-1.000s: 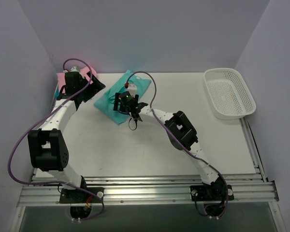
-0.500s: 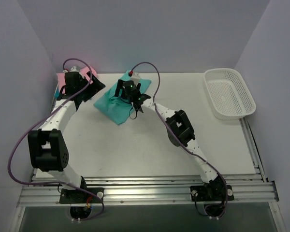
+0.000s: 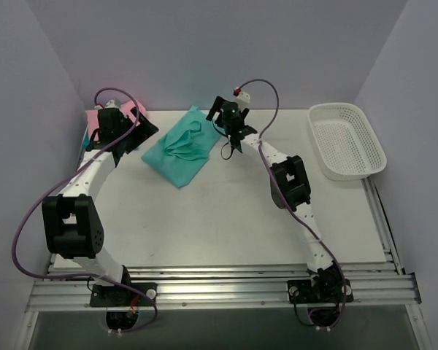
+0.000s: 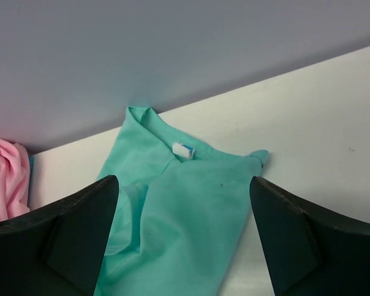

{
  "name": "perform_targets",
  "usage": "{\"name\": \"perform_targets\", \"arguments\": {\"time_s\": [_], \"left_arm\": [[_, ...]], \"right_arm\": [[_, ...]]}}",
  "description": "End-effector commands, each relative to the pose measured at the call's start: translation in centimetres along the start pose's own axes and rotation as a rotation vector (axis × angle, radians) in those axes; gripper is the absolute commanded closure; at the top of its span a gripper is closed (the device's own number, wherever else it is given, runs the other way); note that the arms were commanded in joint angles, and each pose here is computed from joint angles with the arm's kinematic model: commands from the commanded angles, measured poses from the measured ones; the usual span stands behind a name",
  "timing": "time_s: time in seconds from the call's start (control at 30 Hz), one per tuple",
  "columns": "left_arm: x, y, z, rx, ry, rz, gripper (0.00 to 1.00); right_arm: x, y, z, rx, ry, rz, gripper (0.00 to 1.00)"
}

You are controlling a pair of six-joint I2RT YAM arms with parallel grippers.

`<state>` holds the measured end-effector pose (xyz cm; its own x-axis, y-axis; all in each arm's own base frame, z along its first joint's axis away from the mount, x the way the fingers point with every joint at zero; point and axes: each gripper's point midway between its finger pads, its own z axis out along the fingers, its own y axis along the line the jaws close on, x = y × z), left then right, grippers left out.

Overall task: Fold and stack the t-shirts
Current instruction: Fold the tshirt

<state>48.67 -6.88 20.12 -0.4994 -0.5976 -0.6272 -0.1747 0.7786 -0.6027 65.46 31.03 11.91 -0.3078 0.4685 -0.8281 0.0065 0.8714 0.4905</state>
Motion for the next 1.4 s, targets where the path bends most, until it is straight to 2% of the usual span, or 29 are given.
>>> {"name": "perform_targets", "arguments": {"time_s": [0.0,0.1,0.23,0.37,0.4,0.53,0.63,0.67,1.07,1.37], "left_arm": [[-1.6,-1.0,-0.6,0.032,-0.061,0.022,0.06],[-1.7,-0.9,-0.8,0.029,-0.074,0.017,0.06],[-2.1,-0.8,-1.2,0.019,-0.095,0.014,0.06],[-2.5,-1.0,-1.8,0.026,-0.105,0.014,0.06],[-2.4,-0.9,-1.9,0.025,-0.104,0.014,0.06],[-2.9,-1.2,-2.7,0.031,-0.124,0.015,0.06],[-2.9,-1.1,-2.8,0.033,-0.123,0.014,0.06],[-2.9,-1.1,-2.8,0.034,-0.122,0.012,0.06],[-3.0,-1.1,-2.7,0.041,-0.123,0.007,0.06],[-2.8,-0.9,-2.2,0.040,-0.118,0.003,0.06]], "right_arm": [[-3.1,8.1,-5.3,-0.141,-0.053,-0.010,0.16],[-1.5,9.6,-7.6,-0.176,-0.014,-0.023,0.15],[3.7,13.8,-10.5,-0.285,0.096,-0.031,0.16],[8.6,15.5,-11.6,-0.310,0.169,-0.082,0.20],[9.2,15.7,-11.6,-0.314,0.182,-0.072,0.23],[12.6,15.8,-11.4,-0.321,0.246,-0.068,0.49],[13.8,15.3,-11.1,-0.311,0.266,-0.060,0.63],[14.4,15.0,-10.8,-0.303,0.273,-0.062,0.64],[18.0,13.1,-9.9,-0.268,0.326,-0.064,0.66],[17.0,14.4,-11.7,-0.284,0.318,-0.068,0.66]]}}
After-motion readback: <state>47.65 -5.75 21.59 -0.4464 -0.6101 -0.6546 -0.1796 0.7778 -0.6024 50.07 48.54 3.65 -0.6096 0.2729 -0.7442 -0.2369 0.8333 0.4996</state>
